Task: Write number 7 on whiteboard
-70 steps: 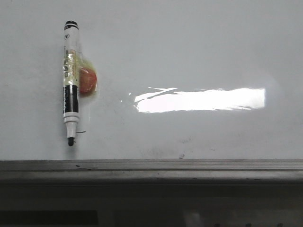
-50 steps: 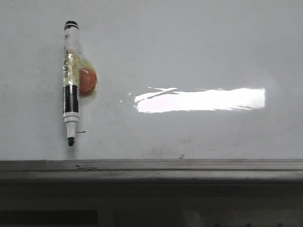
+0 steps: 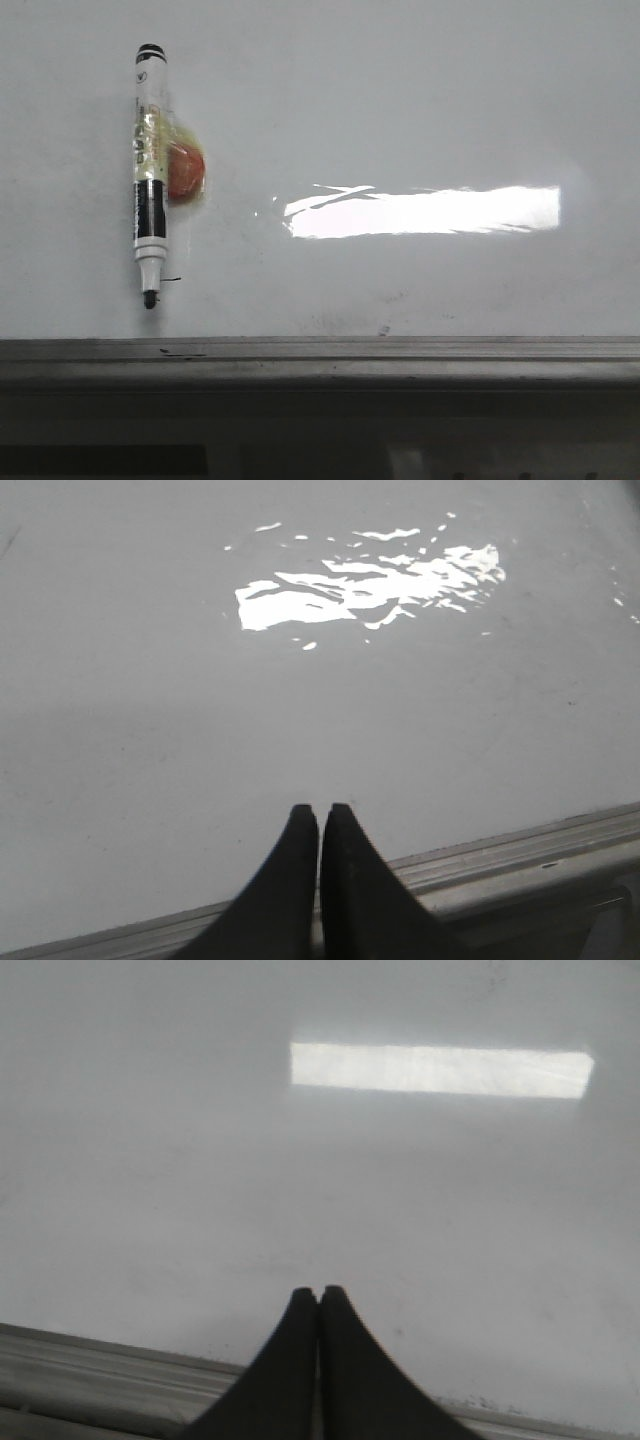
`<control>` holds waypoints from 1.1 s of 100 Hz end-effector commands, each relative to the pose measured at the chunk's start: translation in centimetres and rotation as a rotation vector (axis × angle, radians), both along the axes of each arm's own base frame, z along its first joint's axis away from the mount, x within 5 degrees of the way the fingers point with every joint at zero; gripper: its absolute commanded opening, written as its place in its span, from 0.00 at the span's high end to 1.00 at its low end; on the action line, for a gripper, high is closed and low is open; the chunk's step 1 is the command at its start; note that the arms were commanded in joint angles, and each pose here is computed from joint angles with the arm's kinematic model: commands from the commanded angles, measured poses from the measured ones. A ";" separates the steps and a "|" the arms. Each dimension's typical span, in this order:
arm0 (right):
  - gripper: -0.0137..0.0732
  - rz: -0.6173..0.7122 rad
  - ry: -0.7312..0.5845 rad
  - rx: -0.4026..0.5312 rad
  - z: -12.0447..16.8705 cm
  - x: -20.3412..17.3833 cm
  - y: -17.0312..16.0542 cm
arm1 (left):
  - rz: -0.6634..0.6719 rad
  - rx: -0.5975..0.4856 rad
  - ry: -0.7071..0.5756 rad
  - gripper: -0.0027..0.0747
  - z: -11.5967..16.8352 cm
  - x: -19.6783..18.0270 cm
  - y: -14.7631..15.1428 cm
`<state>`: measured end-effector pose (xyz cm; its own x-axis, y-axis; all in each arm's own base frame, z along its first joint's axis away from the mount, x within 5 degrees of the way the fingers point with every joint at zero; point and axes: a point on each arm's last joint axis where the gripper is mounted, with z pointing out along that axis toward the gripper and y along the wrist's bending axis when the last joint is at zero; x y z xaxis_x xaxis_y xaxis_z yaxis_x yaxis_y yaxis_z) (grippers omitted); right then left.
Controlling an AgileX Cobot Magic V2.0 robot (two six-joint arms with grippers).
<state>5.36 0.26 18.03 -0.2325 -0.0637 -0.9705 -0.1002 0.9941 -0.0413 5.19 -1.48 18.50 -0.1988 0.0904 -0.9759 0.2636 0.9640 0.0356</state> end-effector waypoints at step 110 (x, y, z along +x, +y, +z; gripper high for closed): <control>0.89 0.165 -0.579 -0.057 4.6 -0.5 1.5 | 0.047 -0.801 -0.044 0.99 1.8 0.1 -0.2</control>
